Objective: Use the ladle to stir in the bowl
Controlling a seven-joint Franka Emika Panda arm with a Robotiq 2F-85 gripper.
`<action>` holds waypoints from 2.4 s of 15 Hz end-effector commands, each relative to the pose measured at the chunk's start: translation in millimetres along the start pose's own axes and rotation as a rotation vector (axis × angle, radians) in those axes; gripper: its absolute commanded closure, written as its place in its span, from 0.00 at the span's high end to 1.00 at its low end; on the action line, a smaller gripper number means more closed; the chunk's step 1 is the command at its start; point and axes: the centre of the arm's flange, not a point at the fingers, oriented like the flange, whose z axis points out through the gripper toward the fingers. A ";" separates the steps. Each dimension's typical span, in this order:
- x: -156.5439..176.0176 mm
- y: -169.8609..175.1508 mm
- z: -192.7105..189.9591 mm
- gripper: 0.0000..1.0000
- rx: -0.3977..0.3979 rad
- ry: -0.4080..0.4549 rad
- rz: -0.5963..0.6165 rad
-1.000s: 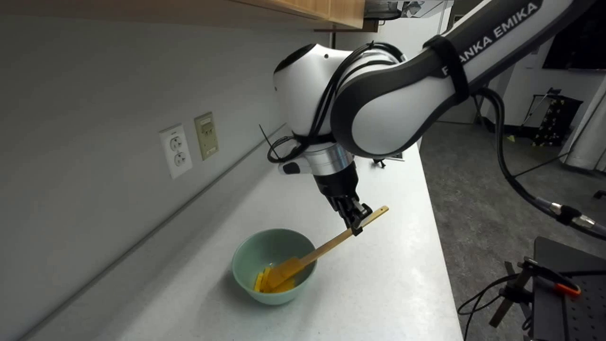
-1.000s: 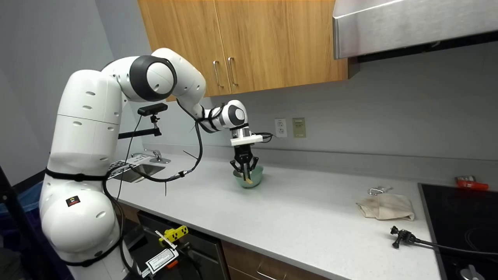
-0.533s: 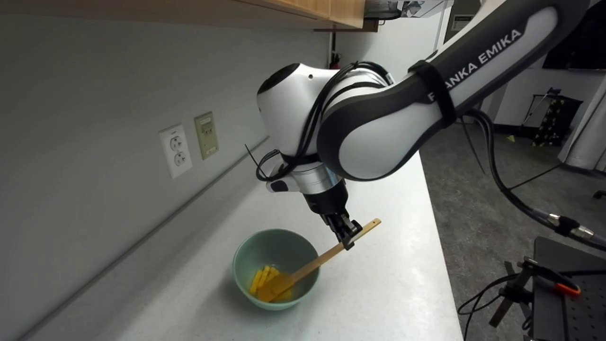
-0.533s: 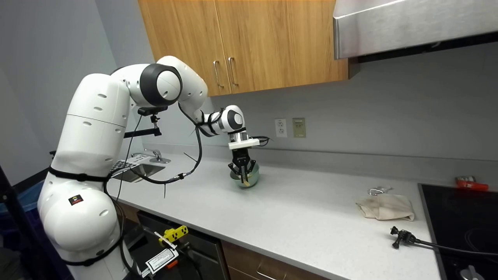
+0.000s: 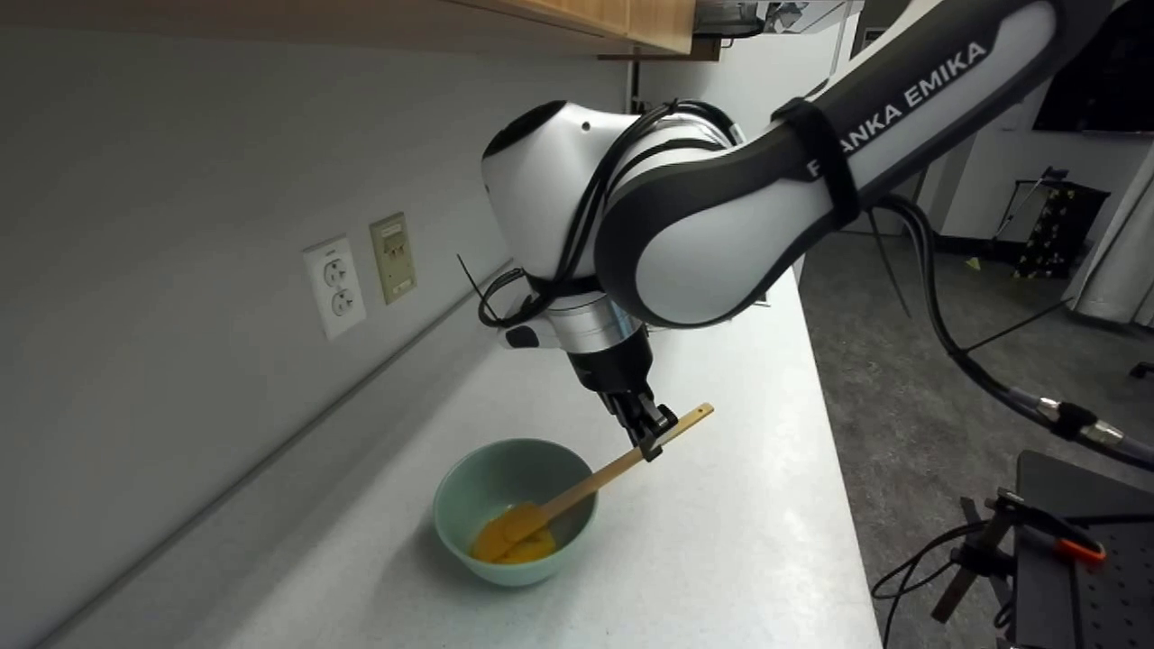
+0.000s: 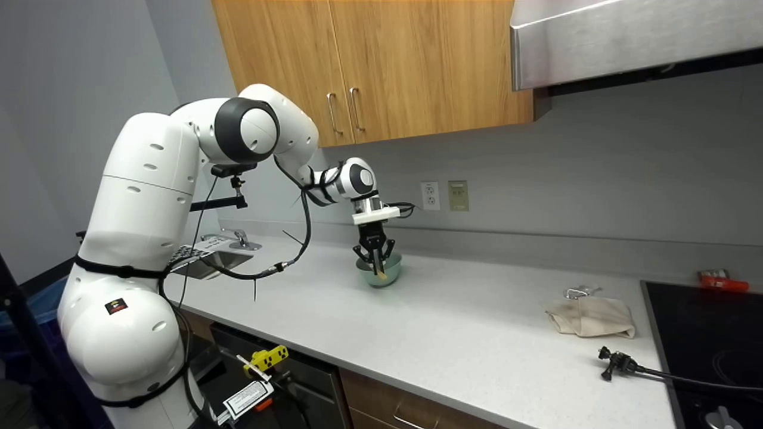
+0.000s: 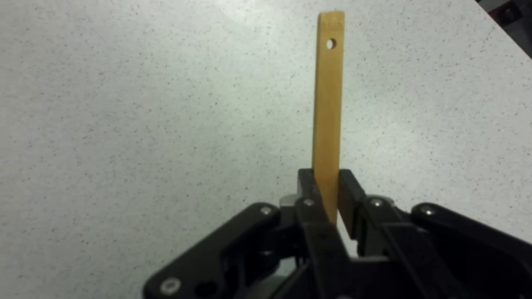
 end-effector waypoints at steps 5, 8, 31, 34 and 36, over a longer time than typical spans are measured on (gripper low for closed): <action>-2.8 7.7 -13.3 0.04 -0.143 -0.122 -0.031; 1.3 5.2 -11.6 0.04 -0.165 -0.137 -0.036; 32.9 -8.0 -11.3 0.04 -0.430 -0.237 0.000; 39.9 -13.0 -11.7 0.04 -0.456 -0.242 -0.004; 43.0 -15.6 -11.5 0.04 -0.447 -0.237 -0.009</action>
